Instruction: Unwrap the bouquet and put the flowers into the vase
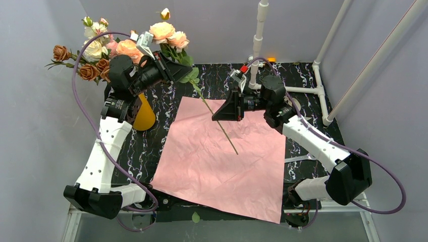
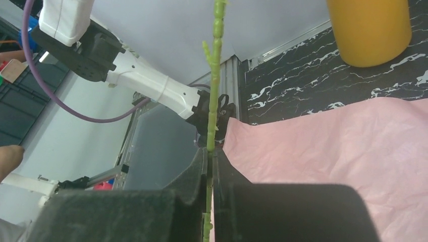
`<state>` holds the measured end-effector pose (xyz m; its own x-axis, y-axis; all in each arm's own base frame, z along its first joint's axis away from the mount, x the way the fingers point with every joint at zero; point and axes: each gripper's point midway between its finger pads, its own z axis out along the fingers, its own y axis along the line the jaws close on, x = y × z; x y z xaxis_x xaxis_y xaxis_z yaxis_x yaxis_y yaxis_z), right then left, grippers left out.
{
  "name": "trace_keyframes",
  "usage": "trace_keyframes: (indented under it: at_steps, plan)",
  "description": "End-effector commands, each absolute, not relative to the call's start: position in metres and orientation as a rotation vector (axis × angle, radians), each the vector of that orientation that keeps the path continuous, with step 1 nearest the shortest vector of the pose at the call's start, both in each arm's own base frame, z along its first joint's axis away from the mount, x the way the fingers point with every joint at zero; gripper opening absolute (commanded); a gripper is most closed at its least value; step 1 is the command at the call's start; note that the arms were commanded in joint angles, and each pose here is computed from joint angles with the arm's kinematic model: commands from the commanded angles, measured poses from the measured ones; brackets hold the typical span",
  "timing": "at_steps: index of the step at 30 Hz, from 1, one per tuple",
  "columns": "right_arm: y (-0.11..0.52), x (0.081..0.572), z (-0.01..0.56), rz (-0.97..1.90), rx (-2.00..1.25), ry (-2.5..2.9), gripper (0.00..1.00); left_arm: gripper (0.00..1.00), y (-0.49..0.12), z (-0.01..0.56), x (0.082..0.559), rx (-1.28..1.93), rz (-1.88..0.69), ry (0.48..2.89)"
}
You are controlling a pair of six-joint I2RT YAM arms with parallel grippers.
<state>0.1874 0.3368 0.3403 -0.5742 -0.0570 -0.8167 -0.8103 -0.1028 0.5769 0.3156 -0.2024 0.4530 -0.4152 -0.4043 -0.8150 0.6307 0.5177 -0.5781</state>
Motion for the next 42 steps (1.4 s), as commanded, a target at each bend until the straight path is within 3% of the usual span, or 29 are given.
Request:
trace_keyframes:
  at_steps: [1, 3, 5, 8, 13, 23, 42]
  plan:
    - [0.334, 0.177, 0.350, 1.680, -1.077, 1.502, 0.28, 0.00, -0.194, 0.478, 0.295, 0.308, -1.047, 1.586]
    - [0.333, 0.178, 0.346, 1.650, -1.094, 1.502, 0.57, 0.00, -0.188, 0.485, 0.279, 0.390, -0.977, 1.576]
    - [0.332, 0.177, 0.342, 1.638, -1.099, 1.515, 0.76, 0.00, -0.176, 0.491, 0.263, 0.441, -0.876, 1.561]
    - [0.331, 0.181, 0.336, 1.605, -1.093, 1.542, 0.89, 0.00, -0.151, 0.500, 0.240, 0.451, -0.702, 1.524]
    - [0.331, 0.183, 0.333, 1.585, -1.091, 1.541, 0.98, 0.00, -0.103, 0.506, 0.205, 0.376, -0.446, 1.454]
    - [0.332, 0.192, 0.328, 1.535, -1.054, 1.568, 0.98, 0.00, -0.008, 0.570, 0.138, 0.033, -0.049, 1.191]
    - [0.330, 0.198, 0.323, 1.476, -1.035, 1.580, 0.99, 0.00, 0.010, 0.652, 0.208, 0.007, 0.104, 1.062]
